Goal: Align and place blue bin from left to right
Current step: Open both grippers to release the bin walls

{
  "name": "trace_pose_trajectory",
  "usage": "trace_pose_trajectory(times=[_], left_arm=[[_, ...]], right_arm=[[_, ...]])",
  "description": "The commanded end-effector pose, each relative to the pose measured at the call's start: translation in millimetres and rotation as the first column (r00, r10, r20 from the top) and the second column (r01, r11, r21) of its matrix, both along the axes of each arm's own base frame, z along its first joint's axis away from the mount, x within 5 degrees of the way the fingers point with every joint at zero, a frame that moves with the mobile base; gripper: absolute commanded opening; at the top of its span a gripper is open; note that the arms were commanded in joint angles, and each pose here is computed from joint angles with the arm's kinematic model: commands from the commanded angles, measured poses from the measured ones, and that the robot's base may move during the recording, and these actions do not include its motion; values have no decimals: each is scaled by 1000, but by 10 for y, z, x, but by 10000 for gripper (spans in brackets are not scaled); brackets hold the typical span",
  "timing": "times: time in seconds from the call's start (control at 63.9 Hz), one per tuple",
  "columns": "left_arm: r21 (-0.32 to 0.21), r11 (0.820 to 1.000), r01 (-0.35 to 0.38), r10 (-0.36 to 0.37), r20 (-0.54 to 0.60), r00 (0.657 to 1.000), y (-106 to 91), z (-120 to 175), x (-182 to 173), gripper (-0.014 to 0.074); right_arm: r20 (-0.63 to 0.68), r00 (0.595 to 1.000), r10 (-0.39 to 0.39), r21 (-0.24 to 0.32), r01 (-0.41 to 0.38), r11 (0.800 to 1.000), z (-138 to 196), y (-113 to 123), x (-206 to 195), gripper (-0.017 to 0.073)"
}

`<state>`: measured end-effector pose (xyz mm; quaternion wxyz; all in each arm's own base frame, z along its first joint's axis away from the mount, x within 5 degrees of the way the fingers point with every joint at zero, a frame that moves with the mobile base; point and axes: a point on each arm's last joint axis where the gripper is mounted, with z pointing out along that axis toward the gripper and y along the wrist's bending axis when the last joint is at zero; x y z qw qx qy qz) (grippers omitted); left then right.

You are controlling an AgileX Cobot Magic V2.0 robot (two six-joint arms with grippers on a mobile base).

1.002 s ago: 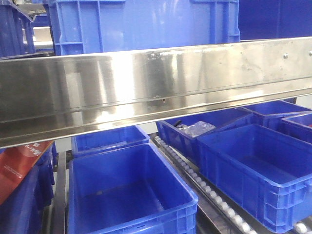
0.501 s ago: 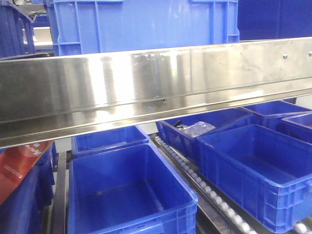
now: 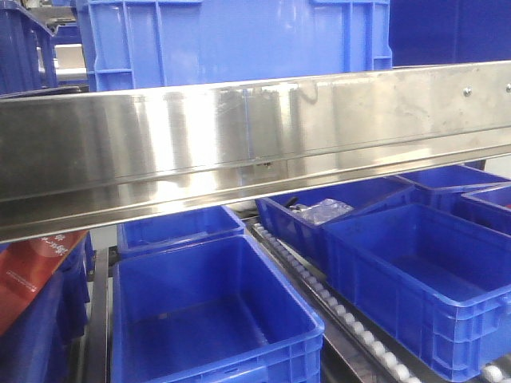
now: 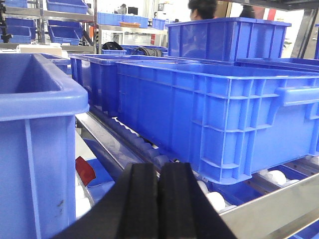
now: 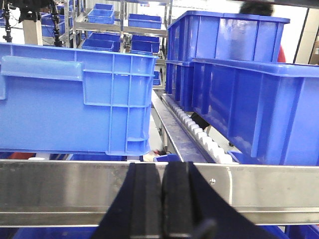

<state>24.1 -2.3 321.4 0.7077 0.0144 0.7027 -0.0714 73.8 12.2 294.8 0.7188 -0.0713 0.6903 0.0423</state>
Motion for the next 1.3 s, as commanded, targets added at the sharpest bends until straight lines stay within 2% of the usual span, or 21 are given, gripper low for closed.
trace_pose_trajectory(times=[0.0, 0.344, 0.391, 0.438, 0.454, 0.532, 0.611, 0.736, 0.861, 0.908, 0.955, 1.002, 1.284], left_arm=[[1, 1000, 4, -4, 25, 1000, 1, 14, -13, -111], [4, 1000, 2, -2, 22, 1000, 2, 2, -6, -111], [29, 1000, -11, 11, 18, 1000, 11, -24, 8, -111], [123, 990, -70, 69, 11, 998, 55, -84, 26, -111], [136, 987, -83, 82, 11, 997, 64, -101, 30, -111], [88, 989, -123, 120, 36, 992, 70, -209, 51, -111], [64, 986, -152, 149, 58, 987, 66, -364, 70, -111], [-3, 983, -186, 186, 9, 983, 62, -685, 196, -111], [8, 977, -212, 212, 13, 977, 72, -1006, 294, -111], [-10, 975, -221, 221, 22, 975, 79, -1113, 317, -111], [-28, 974, -224, 225, 72, 972, 83, -1082, 317, -111], [-21, 975, -222, 223, 16, 975, 80, -1134, 320, -111], [-18, 975, -223, 224, 39, 974, 82, -1113, 319, -111]], right_arm=[[36, 999, -8, -13, 8, 1000, 30, -7, -11, -154], [36, 999, -8, -13, 8, 1000, 30, -7, -11, -154], [36, 999, -8, -13, 8, 1000, 30, -7, -11, -154], [36, 999, -8, -13, 8, 1000, 30, -7, -11, -154], [36, 999, -8, -13, 8, 1000, 30, -7, -11, -154], [36, 999, -8, -13, 8, 1000, 30, -7, -11, -154], [36, 999, -8, -13, 8, 1000, 30, -7, -11, -154], [36, 999, -8, -13, 8, 1000, 30, -7, -11, -154], [36, 999, -8, -13, 8, 1000, 30, -7, -11, -154], [36, 999, -8, -13, 8, 1000, 30, -7, -11, -154], [36, 999, -8, -13, 8, 1000, 30, -7, -11, -154], [36, 999, -8, -13, 8, 1000, 30, -7, -11, -154], [36, 999, -8, -13, 8, 1000, 30, -7, -11, -154]])
